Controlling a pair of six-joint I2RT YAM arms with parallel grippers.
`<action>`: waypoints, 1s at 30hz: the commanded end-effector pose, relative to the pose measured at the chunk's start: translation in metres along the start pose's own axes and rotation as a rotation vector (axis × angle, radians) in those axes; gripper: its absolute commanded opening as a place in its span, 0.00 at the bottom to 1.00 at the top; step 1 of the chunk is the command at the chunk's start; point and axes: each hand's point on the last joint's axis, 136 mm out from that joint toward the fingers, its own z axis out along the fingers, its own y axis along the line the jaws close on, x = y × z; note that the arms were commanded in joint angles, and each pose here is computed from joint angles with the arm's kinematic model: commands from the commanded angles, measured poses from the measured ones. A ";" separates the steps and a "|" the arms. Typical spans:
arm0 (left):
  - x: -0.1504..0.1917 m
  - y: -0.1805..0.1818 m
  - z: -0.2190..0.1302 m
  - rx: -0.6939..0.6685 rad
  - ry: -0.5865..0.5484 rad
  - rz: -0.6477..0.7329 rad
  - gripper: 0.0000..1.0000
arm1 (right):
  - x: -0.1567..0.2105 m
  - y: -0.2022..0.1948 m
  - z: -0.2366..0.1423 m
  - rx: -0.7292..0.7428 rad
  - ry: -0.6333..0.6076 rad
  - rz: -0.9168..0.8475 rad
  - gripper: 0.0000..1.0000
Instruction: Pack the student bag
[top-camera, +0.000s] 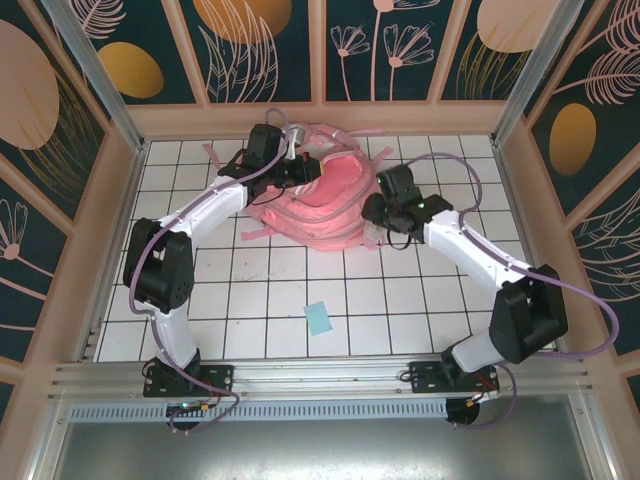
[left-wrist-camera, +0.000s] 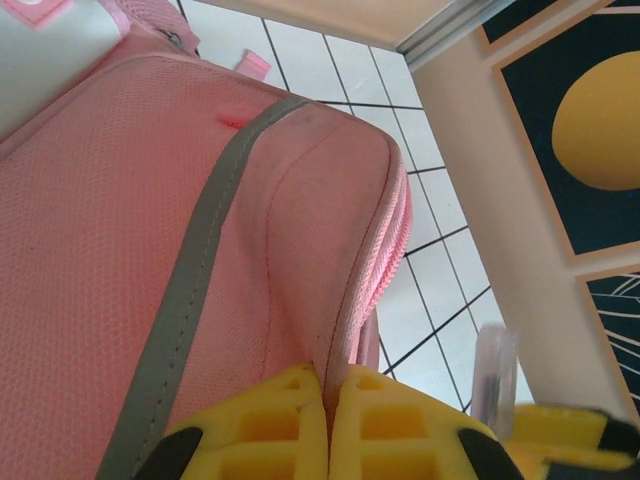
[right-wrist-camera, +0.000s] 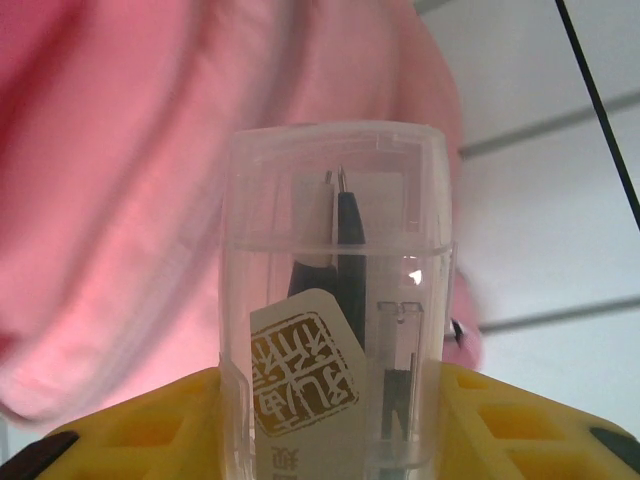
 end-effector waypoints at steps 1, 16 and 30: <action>-0.024 -0.046 -0.020 0.160 -0.081 0.051 0.00 | -0.041 0.036 0.011 -0.123 -0.072 -0.038 0.46; -0.020 -0.049 -0.030 0.173 -0.099 0.039 0.00 | -0.062 0.139 0.065 -0.603 0.070 0.193 0.73; -0.026 -0.050 -0.028 0.176 -0.111 0.029 0.00 | -0.058 0.118 0.053 -0.705 0.063 0.280 0.46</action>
